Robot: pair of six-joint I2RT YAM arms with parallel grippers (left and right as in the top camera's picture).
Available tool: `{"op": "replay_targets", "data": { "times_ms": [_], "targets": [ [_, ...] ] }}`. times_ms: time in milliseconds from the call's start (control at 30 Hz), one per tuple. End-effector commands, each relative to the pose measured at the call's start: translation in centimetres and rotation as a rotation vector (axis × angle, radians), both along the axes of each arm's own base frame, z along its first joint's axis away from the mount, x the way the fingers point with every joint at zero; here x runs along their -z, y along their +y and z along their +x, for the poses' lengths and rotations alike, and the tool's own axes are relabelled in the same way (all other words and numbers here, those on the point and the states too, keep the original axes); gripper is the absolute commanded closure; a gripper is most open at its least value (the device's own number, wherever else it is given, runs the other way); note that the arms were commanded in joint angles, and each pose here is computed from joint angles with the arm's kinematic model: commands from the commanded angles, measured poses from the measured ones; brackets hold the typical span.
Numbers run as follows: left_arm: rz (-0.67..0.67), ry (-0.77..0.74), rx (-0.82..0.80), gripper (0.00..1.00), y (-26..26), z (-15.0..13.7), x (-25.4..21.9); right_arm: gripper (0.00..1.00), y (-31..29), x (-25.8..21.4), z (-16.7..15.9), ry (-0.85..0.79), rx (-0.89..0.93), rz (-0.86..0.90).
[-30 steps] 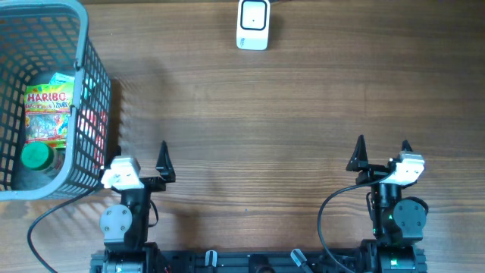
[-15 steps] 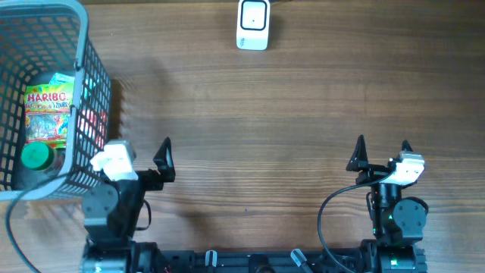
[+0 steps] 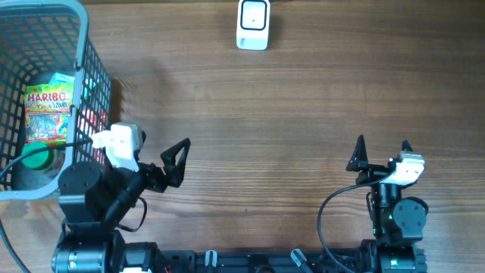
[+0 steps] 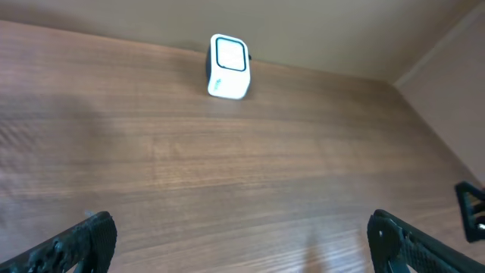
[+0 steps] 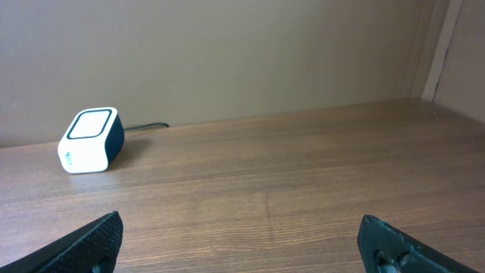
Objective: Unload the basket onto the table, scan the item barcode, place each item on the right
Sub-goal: 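Move the left gripper over the basket and look inside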
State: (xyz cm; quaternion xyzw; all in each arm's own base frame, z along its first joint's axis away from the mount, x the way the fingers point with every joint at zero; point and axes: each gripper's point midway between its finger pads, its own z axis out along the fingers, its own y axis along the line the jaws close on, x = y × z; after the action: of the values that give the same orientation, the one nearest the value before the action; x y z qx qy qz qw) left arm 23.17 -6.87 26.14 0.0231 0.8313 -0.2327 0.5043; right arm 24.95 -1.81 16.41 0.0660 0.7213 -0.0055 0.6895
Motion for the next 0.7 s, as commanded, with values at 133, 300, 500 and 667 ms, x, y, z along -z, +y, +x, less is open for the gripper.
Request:
{"op": "replay_targets", "data": {
  "times_ms": [133,300,500,667],
  "targets": [
    [0.098,0.095,-0.184,0.0,3.4,2.7,-4.5,0.0,0.4,0.1,0.1,0.003,-0.021,-0.008],
    [0.192,0.207,-0.322,0.0,6.3,5.3,-7.0,0.0,0.4,0.1,0.1,0.003,-0.021,-0.008],
    [0.169,0.264,-0.576,0.0,10.6,6.7,-9.0,0.0,0.4,0.1,0.1,0.003,-0.021,-0.008],
    [0.071,0.291,-0.848,0.0,17.3,5.0,-9.1,0.0,0.4,0.1,0.1,0.003,-0.021,-0.008]
  ]
}}
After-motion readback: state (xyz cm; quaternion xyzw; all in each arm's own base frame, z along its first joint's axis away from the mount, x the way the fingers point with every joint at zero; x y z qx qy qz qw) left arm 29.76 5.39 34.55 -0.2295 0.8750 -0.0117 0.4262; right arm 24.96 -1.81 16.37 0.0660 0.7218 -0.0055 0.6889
